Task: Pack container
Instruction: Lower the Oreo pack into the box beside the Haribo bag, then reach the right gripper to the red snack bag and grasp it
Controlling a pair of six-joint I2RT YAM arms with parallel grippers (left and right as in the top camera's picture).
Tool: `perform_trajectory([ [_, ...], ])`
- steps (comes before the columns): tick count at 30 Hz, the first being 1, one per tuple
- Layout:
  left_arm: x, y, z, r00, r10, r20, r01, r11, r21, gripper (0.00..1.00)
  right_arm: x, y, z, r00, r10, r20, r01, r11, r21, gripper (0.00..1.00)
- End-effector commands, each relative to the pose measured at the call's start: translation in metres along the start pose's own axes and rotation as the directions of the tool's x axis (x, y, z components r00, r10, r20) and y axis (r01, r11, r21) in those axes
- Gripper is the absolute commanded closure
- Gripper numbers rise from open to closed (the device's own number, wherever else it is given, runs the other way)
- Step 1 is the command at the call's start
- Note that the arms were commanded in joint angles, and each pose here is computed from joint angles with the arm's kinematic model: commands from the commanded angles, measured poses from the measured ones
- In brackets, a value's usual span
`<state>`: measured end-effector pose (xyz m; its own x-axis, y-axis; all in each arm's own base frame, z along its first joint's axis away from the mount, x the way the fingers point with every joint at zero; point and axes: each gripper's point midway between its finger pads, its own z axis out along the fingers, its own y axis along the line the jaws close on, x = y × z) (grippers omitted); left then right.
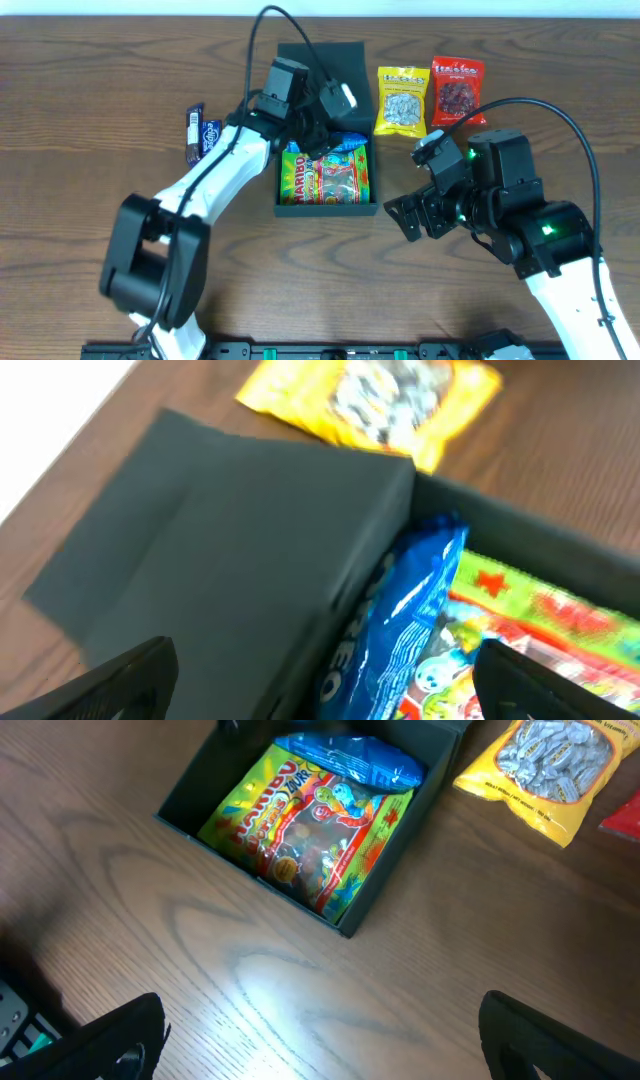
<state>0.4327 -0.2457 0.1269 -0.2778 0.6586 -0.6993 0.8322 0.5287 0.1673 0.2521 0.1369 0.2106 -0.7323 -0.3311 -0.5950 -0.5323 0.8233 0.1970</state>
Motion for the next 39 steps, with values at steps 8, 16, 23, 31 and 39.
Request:
perform_trajectory([
  [8, -0.043, -0.010, -0.126, 0.972, -0.222, 0.078, 0.228, 0.971, -0.076, 0.05, -0.005, -0.002, -0.004, 1.000, -0.015, 0.019, 0.015, 1.000, 0.010, 0.01],
  [16, 0.006, -0.017, -0.171, 0.889, -0.452, -0.069, 0.427, 0.875, -0.226, 0.05, -0.005, 0.004, -0.004, 1.000, -0.004, 0.022, 0.005, 1.000, -0.022, 0.01],
  [23, 0.017, -0.024, -0.172, 0.855, -0.506, -0.109, 0.474, 0.850, -0.228, 0.05, -0.029, -0.011, -0.006, 0.993, 0.013, 0.118, -0.020, 0.998, 0.060, 0.01],
  [31, 0.017, -0.024, -0.172, 0.854, -0.508, -0.108, 0.476, 0.849, -0.229, 0.05, -0.079, -0.092, -0.010, 0.940, 0.102, 0.325, -0.212, 0.923, 0.322, 0.01],
  [39, 0.017, -0.024, -0.172, 0.854, -0.509, -0.109, 0.476, 0.849, -0.229, 0.05, -0.095, -0.202, 0.035, 0.899, 0.173, 0.403, -0.351, 0.835, 0.423, 0.01],
])
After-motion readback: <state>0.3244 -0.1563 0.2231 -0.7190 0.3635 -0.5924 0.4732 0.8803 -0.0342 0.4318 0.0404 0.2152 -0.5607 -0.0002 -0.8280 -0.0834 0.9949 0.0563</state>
